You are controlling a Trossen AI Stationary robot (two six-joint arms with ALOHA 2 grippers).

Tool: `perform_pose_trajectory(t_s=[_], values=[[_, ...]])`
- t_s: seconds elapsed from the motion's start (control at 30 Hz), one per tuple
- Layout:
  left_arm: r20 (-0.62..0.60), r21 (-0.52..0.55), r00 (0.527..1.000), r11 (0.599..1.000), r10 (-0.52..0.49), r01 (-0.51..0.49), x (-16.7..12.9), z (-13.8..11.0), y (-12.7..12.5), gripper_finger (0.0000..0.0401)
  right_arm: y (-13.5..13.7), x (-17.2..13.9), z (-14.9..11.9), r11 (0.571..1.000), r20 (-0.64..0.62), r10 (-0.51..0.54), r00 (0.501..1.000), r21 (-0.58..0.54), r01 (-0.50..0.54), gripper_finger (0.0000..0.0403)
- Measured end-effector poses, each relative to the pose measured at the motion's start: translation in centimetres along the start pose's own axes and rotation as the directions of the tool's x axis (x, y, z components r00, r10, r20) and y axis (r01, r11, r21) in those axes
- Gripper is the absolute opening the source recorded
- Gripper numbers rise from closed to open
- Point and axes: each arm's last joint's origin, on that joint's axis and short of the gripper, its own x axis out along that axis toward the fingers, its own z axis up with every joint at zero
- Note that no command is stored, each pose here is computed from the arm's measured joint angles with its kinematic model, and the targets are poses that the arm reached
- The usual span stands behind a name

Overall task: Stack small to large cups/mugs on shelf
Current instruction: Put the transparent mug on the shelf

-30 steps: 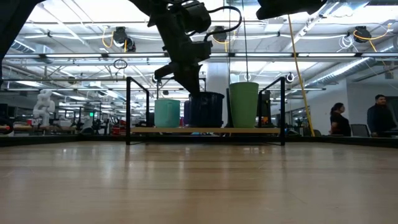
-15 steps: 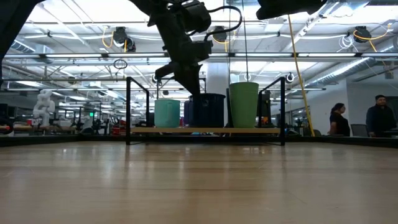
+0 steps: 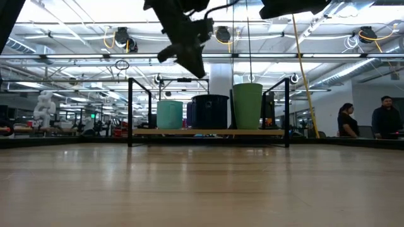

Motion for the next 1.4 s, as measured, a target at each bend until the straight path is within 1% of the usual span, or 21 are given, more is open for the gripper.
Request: perform_pose_trajectory(t_s=[0.07,0.13,0.2,0.27,0.4,0.53,0.67,0.93,1.17,1.3,1.4], values=[[0.002,-0.006,1.000,1.000,-0.007,0.007,-0.9,0.0,-0.2,0.0058,0.0,0.0,0.0,1.000,0.000,0.000,1.000,-0.002,0.000,0.0187],[0.028,-0.006,1.000,1.000,0.011,-0.011,-1.8,0.4,-0.3,0.0058,0.0,0.0,0.0,1.000,0.002,0.001,1.000,0.002,-0.001,0.0187],[0.037,-0.013,0.999,1.000,0.009,-0.008,-2.9,0.4,-0.5,0.0058,0.0,0.0,0.1,1.000,0.004,0.002,1.000,0.002,-0.002,0.0187],[0.065,-0.019,0.997,0.999,0.033,-0.031,-4.2,0.7,-0.5,0.0058,0.0,0.0,0.1,1.000,0.005,0.003,1.000,0.003,-0.003,0.0187],[0.097,-0.009,0.994,0.999,0.039,-0.039,-6.1,0.9,-0.9,0.0058,0.0,0.0,0.1,1.000,0.005,0.005,1.000,0.003,-0.005,0.0187],[0.131,-0.010,0.989,0.998,0.063,-0.062,-8.3,0.9,-1.1,0.0058,0.1,0.0,0.1,1.000,0.008,0.007,1.000,0.007,-0.007,0.0187],[0.147,-0.034,0.987,0.998,0.061,-0.056,-10.1,0.7,-1.5,0.0058,0.1,0.0,0.1,1.000,0.008,0.007,1.000,0.008,-0.007,0.0187],[0.161,-0.090,0.986,0.996,0.037,-0.023,-13.5,0.3,-3.1,0.0058,0.1,0.0,0.2,1.000,0.011,0.009,1.000,0.018,-0.009,0.0187],[0.185,-0.108,0.983,0.994,0.012,0.008,-15.9,0.4,-4.7,0.0058,0.1,0.0,0.2,0.999,0.015,0.011,1.000,0.045,-0.012,0.0187],[0.188,-0.120,0.982,0.992,-0.017,0.040,-16.8,0.5,-5.7,0.0058,0.1,0.0,0.2,0.998,0.014,0.012,1.000,0.064,-0.013,0.0187],[0.163,-0.153,0.985,0.984,-0.063,0.089,-17.4,0.3,-6.7,0.0058,0.1,0.0,0.2,0.997,0.014,0.012,1.000,0.080,-0.013,0.0187]])
